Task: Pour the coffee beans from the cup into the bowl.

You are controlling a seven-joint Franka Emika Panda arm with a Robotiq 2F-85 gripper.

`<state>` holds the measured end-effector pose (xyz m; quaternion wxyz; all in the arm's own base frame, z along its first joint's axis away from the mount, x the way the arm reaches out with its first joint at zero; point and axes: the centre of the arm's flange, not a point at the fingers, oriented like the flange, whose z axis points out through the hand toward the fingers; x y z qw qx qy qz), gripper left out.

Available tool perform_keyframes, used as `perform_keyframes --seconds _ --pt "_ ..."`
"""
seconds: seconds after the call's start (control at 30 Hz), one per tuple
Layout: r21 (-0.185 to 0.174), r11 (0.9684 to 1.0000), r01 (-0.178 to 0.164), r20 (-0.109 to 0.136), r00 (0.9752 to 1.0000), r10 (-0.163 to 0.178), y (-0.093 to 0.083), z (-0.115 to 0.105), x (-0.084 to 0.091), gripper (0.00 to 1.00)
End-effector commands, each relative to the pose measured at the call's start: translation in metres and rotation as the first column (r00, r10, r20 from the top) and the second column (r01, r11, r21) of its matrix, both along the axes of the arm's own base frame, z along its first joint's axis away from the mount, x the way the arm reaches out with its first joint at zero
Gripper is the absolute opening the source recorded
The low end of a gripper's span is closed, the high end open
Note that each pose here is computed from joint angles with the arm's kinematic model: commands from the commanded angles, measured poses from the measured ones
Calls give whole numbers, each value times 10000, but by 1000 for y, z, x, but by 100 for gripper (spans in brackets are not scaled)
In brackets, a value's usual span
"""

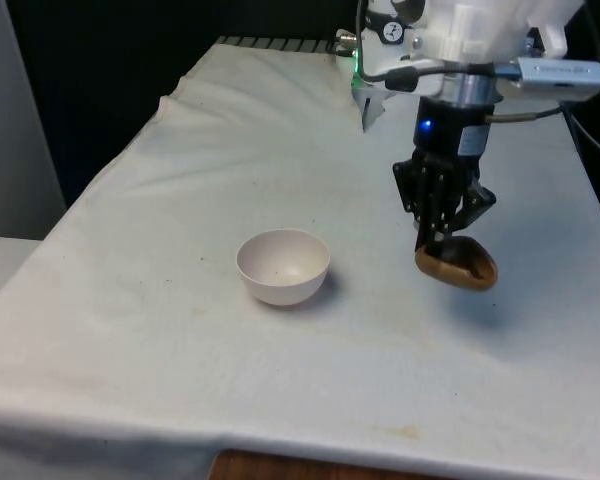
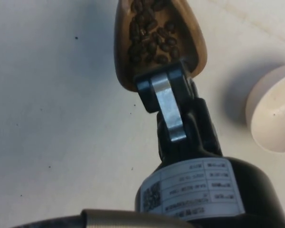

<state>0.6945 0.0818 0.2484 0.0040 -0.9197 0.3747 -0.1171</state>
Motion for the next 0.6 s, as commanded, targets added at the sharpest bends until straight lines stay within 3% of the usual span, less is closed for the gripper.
perform_keyframes --seconds 0.0,0.1,0.13,0.17,0.4,0.43,0.57 --pt "127 9999 -83 109 9999 82 -2 4 -2 0" --pt "80 9998 -194 139 9997 193 -4 9 -4 0" --pt "-51 9999 -125 44 9999 126 -5 6 -3 0" --pt "67 9997 -226 137 9997 225 -5 10 -5 0" --pt "-63 9991 -431 191 9989 432 -12 24 -10 0" --pt "-172 9992 -356 115 9993 358 -11 21 -8 0" --pt "-131 9983 -563 219 9982 566 -17 32 -12 0"
